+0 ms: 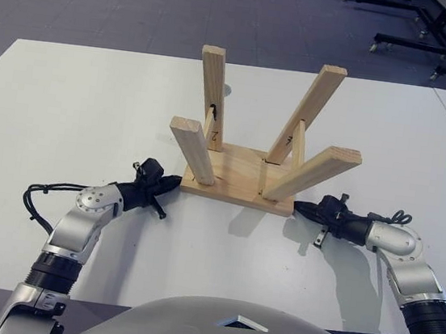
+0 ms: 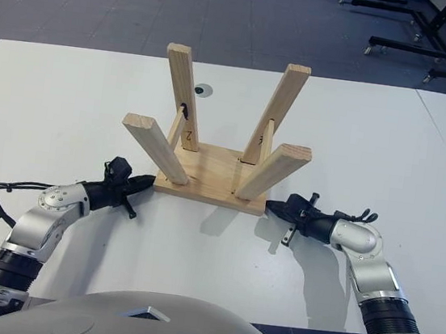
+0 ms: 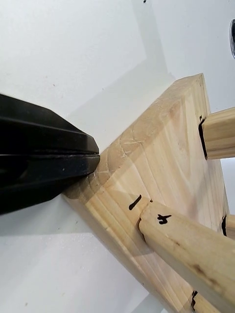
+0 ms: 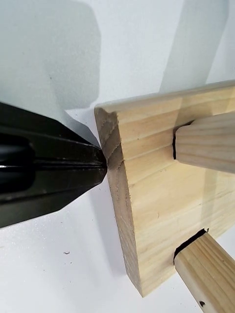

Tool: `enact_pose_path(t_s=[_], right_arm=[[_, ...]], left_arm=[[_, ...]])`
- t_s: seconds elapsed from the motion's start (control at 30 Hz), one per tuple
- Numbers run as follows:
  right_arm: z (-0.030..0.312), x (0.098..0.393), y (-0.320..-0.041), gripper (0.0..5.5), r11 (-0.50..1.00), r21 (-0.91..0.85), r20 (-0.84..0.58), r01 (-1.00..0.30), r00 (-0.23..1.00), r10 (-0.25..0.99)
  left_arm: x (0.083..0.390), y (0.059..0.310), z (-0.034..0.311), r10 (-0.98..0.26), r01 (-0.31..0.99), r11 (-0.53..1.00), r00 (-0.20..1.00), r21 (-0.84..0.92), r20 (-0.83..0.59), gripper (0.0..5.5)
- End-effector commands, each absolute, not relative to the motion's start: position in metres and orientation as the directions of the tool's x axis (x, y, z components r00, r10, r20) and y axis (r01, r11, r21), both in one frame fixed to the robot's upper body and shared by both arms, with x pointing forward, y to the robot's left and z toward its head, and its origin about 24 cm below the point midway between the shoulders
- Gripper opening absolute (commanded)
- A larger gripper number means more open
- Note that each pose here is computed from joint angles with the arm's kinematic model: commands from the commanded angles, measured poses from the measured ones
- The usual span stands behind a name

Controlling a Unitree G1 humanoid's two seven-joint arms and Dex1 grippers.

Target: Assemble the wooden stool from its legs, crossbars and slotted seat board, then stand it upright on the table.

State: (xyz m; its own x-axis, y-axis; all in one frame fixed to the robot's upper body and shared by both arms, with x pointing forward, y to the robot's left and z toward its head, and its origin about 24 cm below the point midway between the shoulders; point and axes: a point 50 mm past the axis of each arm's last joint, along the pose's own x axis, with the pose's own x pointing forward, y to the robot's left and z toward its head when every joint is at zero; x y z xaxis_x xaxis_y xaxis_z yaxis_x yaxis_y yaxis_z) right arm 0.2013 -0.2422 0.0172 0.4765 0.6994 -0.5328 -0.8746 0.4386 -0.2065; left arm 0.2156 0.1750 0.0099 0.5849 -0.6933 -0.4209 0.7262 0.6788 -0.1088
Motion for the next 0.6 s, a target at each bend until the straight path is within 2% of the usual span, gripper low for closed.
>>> enact_pose_path(t_s=[0.03,0.2,0.3,0.5,0.6], right_arm=[[-0.016,0.172,-0.247,0.01,0.425,-0.029,-0.677,-0.905,0.331,0.657],[0.008,0.179,-0.239,0.01,0.405,-0.052,-0.621,-0.913,0.347,0.703],[0.025,0.181,-0.240,0.01,0.391,-0.065,-0.611,-0.918,0.346,0.712],[0.063,0.189,-0.238,0.01,0.363,-0.103,-0.574,-0.926,0.353,0.739],[0.069,0.195,-0.253,0.01,0.385,-0.132,-0.611,-0.913,0.381,0.694]], left_arm=[[0.208,0.173,0.008,-0.739,0.759,0.627,0.508,-0.174,-0.443,0.00],[0.209,0.168,0.037,-0.826,0.800,0.541,0.448,-0.258,-0.342,0.00],[0.214,0.172,0.054,-0.841,0.797,0.531,0.454,-0.288,-0.295,0.00],[0.215,0.178,0.067,-0.852,0.784,0.522,0.460,-0.337,-0.250,0.00],[0.212,0.182,0.067,-0.845,0.779,0.533,0.467,-0.331,-0.262,0.00]])
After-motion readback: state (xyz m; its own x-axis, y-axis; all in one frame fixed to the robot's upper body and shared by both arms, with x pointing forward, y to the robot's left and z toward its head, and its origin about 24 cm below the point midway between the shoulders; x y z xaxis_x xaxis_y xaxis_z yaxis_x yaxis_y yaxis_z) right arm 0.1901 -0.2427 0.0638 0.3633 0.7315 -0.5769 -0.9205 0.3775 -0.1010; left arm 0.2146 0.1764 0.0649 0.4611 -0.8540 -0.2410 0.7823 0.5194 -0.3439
